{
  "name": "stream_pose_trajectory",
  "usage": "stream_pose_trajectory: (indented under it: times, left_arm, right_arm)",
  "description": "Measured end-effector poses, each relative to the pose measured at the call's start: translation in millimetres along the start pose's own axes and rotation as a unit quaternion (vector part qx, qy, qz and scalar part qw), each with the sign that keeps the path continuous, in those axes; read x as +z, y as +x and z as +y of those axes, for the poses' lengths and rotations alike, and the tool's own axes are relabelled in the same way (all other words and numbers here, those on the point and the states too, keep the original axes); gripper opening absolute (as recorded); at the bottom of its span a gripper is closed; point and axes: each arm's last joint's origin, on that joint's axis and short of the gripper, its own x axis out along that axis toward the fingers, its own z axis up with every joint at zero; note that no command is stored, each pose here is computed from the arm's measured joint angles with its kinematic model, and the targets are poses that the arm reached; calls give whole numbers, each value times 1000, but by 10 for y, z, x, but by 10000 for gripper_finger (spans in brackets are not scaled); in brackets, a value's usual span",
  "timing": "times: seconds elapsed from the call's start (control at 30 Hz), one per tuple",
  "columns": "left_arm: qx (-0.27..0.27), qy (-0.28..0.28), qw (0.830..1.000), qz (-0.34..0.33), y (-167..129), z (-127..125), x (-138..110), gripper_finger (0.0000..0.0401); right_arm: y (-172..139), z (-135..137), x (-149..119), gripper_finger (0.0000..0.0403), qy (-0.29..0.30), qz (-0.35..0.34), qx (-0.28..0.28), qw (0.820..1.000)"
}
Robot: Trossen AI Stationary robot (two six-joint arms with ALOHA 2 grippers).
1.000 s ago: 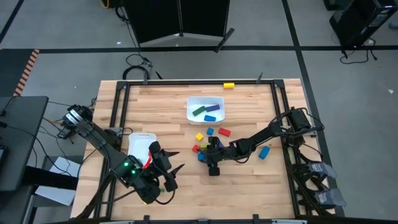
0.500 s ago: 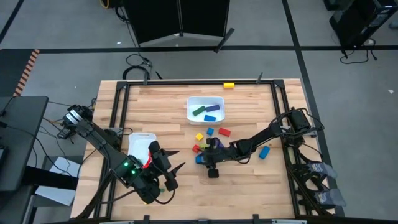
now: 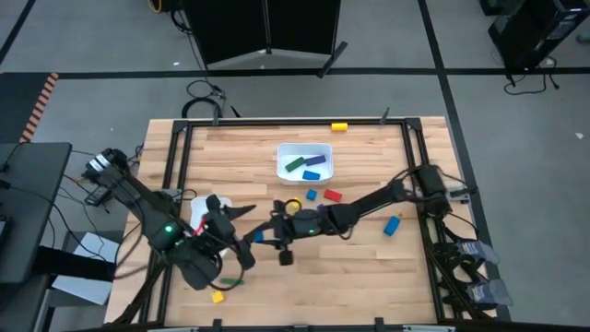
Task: Sort blocks by size
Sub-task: Put the square blue block into the bottom white bin, then put the rectangular green block into the top white bin
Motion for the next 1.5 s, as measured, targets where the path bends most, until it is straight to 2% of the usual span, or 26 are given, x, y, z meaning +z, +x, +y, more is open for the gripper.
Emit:
stream_pose_trajectory:
  times: [0.2, 0.43, 0.63, 0.77, 1.0, 1.2, 1.3, 1.4, 1.5]
  left_arm:
    - [-9, -3, 1000, -15, -94, 141, 193, 243]
    - [-13, -6, 1000, -19, -151, 179, 229, 243]
    - [-19, -7, 1000, -19, -185, 167, 225, 243]
    - [-23, -6, 1000, -20, -216, 160, 221, 243]
    - [-23, -4, 999, -25, -270, 154, 215, 243]
    - [-36, -5, 999, -27, -358, 136, 203, 243]
    - [-44, -4, 999, -27, -400, 127, 195, 243]
    - [-52, -5, 998, -23, -415, 121, 189, 243]
    - [-83, -3, 997, 3, -393, 116, 154, 243]
  right_arm:
    - [516, 40, 56, 151, -18, -31, 19, 999]
    - [1012, -24, 61, 151, -16, -45, 31, 998]
    - [1328, -122, -16, 160, 1, -27, 32, 999]
    - [1396, -171, -60, 184, 14, -15, 40, 999]
    - [1359, -275, 61, 227, 14, -31, 31, 999]
    - [1166, -389, 100, 231, 14, -61, 15, 998]
    - [885, -484, 68, 224, 18, -96, -22, 995]
    - [441, -580, 47, 218, 15, -126, -73, 989]
    - [-58, -641, -9, 216, 10, -127, -119, 985]
